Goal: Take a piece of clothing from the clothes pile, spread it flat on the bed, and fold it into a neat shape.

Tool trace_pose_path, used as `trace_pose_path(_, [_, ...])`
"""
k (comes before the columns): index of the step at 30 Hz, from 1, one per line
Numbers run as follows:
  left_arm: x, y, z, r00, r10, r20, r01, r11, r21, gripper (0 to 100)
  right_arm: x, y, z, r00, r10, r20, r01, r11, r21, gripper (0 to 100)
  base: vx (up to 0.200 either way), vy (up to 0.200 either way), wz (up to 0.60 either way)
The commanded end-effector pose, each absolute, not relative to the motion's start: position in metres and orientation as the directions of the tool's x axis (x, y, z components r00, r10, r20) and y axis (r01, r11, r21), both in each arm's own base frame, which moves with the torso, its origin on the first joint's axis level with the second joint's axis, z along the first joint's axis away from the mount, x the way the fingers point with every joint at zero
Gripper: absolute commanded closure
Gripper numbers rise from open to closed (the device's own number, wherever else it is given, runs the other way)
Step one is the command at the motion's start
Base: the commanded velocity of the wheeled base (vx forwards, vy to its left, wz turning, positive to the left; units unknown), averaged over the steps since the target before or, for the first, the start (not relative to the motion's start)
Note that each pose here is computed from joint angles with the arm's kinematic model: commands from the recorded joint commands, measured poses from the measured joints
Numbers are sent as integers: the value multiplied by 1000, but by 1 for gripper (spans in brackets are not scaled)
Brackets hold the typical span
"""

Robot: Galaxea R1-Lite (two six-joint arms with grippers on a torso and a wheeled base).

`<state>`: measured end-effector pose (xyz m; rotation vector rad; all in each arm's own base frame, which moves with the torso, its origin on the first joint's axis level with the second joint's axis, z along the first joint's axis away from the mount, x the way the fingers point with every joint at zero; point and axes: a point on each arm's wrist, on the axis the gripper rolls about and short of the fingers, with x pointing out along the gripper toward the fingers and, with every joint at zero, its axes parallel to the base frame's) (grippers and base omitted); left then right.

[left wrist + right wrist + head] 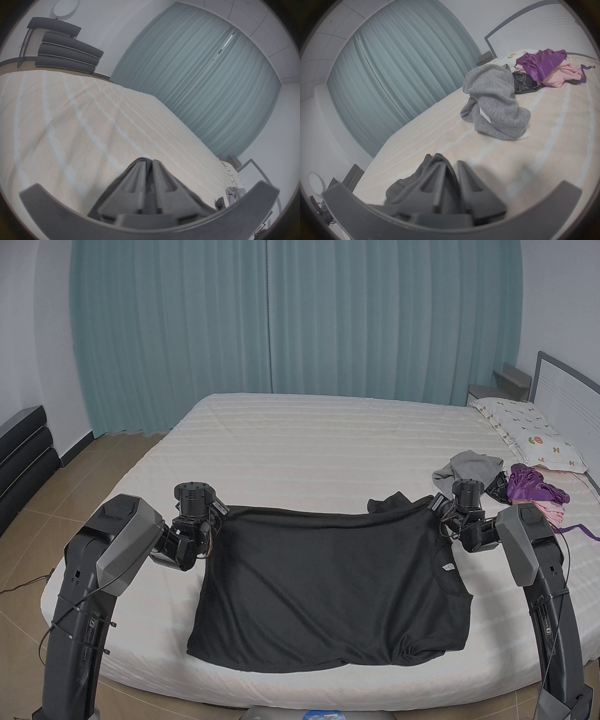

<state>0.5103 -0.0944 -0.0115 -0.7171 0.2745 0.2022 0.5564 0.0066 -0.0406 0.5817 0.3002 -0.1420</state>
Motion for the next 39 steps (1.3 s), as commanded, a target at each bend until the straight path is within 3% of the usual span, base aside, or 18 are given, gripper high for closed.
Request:
trace_pose_path(1, [510, -95, -24, 936, 89, -341, -291, 740, -606, 0, 553, 9, -47, 941, -41, -336, 221, 826, 519, 0, 0, 0, 0])
trace_pose_path(8, [490, -88, -6, 920, 85, -384, -316, 742, -591, 0, 521, 1, -8, 927, -2, -374, 237, 778, 583, 0, 0, 0, 0])
trace_pose_path(9, [479, -82, 8, 919, 67, -388, -306, 739, -600, 0, 501, -7, 9, 924, 66, -376, 200, 755, 624, 0, 0, 0, 0])
trace_pose_path(14, [439, -76, 38, 902, 13, -432, -299, 741, -601, 0, 445, -16, 34, 904, 155, -399, 165, 733, 660, 0, 0, 0, 0])
trace_pose_path(24, [339, -85, 49, 802, -127, -583, -333, 716, -614, 0, 346, -5, 44, 876, 188, -445, 197, 702, 684, 0, 0, 0, 0])
trace_pose_path(31, [303, -85, 32, 766, -174, -619, -354, 690, -631, 0, 306, -6, 31, 833, 183, -523, 276, 681, 678, 0, 0, 0, 0])
trace_pose_path(39, [268, -86, 21, 758, -193, -623, -340, 698, -630, 0, 284, -5, 23, 840, 184, -510, 267, 679, 684, 0, 0, 0, 0])
